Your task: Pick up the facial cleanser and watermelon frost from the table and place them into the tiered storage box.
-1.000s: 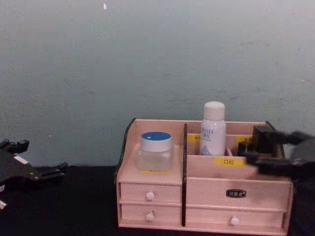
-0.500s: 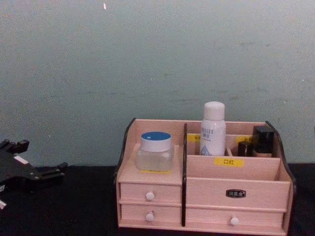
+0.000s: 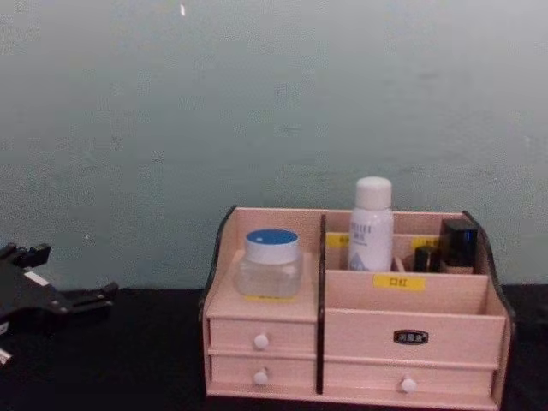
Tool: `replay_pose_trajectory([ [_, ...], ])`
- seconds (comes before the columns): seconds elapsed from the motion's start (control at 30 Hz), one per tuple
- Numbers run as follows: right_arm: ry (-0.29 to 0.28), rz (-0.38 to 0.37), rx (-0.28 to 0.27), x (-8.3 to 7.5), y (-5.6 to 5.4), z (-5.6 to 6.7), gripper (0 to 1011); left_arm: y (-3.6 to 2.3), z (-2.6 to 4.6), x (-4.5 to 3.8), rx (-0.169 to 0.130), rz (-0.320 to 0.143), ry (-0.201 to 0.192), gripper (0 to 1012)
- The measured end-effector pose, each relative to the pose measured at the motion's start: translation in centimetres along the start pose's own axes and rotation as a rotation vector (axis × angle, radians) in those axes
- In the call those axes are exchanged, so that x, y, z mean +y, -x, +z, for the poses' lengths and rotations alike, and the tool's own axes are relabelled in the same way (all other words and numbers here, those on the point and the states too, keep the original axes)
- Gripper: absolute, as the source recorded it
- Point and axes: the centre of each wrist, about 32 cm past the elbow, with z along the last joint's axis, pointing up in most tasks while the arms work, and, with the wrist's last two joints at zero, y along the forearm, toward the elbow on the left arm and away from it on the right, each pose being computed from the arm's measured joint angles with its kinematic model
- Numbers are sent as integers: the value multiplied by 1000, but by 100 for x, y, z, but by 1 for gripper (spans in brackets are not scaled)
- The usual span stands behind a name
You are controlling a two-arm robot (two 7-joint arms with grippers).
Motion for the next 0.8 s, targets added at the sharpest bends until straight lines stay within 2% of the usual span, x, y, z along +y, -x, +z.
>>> replay_pose_trajectory([
  [0.13, 19, 10, -3, 18, 17, -43, 1002, 0, 0, 0, 0, 0, 0, 1001],
  [0.8, 12, 12, -4, 11, 15, -30, 1002, 0, 0, 0, 0, 0, 0, 1001],
])
